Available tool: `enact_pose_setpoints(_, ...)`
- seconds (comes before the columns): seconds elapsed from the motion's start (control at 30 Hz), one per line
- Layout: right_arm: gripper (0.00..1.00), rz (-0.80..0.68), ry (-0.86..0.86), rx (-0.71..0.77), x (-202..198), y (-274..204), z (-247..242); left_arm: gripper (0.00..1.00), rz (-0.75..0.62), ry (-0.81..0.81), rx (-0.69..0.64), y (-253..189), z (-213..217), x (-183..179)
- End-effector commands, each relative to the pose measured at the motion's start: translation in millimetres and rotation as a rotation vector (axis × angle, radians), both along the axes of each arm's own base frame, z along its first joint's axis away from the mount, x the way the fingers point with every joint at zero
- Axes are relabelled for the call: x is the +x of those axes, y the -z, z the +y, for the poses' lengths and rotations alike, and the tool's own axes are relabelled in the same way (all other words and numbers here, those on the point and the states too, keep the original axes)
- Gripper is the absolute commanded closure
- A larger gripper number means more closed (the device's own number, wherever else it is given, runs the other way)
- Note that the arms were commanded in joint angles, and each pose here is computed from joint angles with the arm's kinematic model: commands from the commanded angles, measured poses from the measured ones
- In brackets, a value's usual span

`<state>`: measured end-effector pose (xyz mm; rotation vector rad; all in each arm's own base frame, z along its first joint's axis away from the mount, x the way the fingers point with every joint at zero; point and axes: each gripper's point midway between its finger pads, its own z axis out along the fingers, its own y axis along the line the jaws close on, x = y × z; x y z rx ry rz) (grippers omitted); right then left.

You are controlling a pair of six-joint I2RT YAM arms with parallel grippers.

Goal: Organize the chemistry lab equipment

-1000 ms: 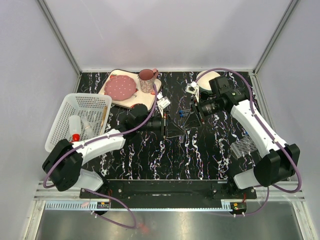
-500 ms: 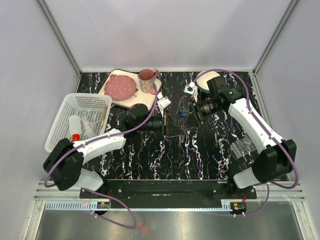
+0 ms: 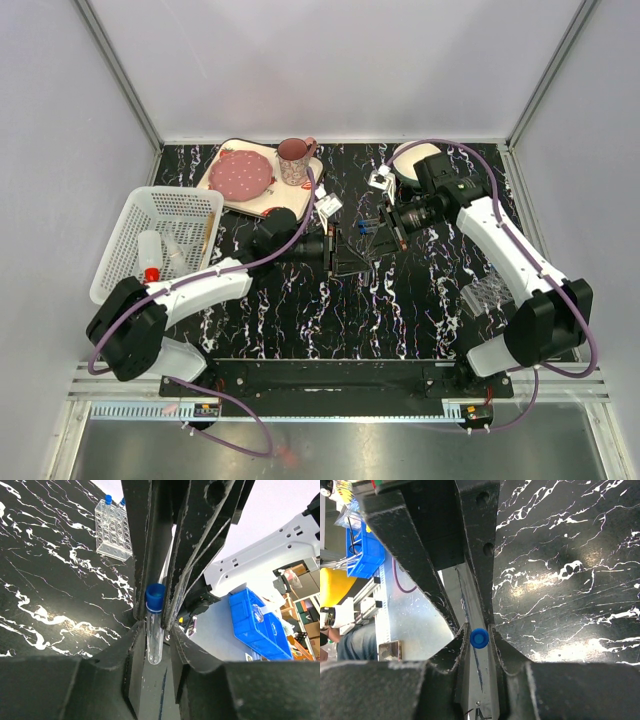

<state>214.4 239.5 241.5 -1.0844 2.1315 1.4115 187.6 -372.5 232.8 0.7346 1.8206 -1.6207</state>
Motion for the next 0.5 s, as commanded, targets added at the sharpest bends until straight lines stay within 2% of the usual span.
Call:
enact_pose_setpoints(0.0,0.88,-0.059,0.004,-0.002,-2,-5,-3,0.65,-0.078,-0.021,-0.080,-31,-1,8)
enact_pose_setpoints(0.07,0.88,-0.079,0.048,-0.004,5,-7,-13,0.54,-0.079,-0.032,-0.072,-30,6,9)
enact_pose_setpoints(0.17,0.88,-0.125,0.138,-0.025,18,-7,-33,0.45,-0.108,-0.073,-0.047,-28,24,12)
enact_pose_setpoints(0.23,0.88,-0.168,0.204,-0.049,25,-7,-50,0.39,-0.181,-0.125,-0.032,-37,40,16)
enact_pose_setpoints(0.27,0.88,-0.194,0.239,-0.073,30,-5,-59,0.39,-0.162,-0.166,0.024,-28,52,24)
enact_pose_setpoints(0.33,0.88,-0.229,0.301,-0.081,34,-10,-74,0.31,-0.249,-0.269,0.065,-40,76,36)
enact_pose_setpoints(0.37,0.88,-0.231,0.370,-0.091,41,-12,-90,0.28,-0.229,-0.320,0.126,-32,94,43)
enact_pose_setpoints(0.4,0.88,-0.240,0.403,-0.096,45,-15,-98,0.24,-0.263,-0.381,0.135,-41,109,47)
enact_pose_setpoints(0.43,0.88,-0.261,0.440,-0.103,45,-19,-107,0.14,-0.269,-0.420,0.187,-36,122,50)
enact_pose_setpoints(0.47,0.88,-0.272,0.506,-0.133,52,-18,-126,0.08,-0.275,-0.514,0.227,-35,141,63)
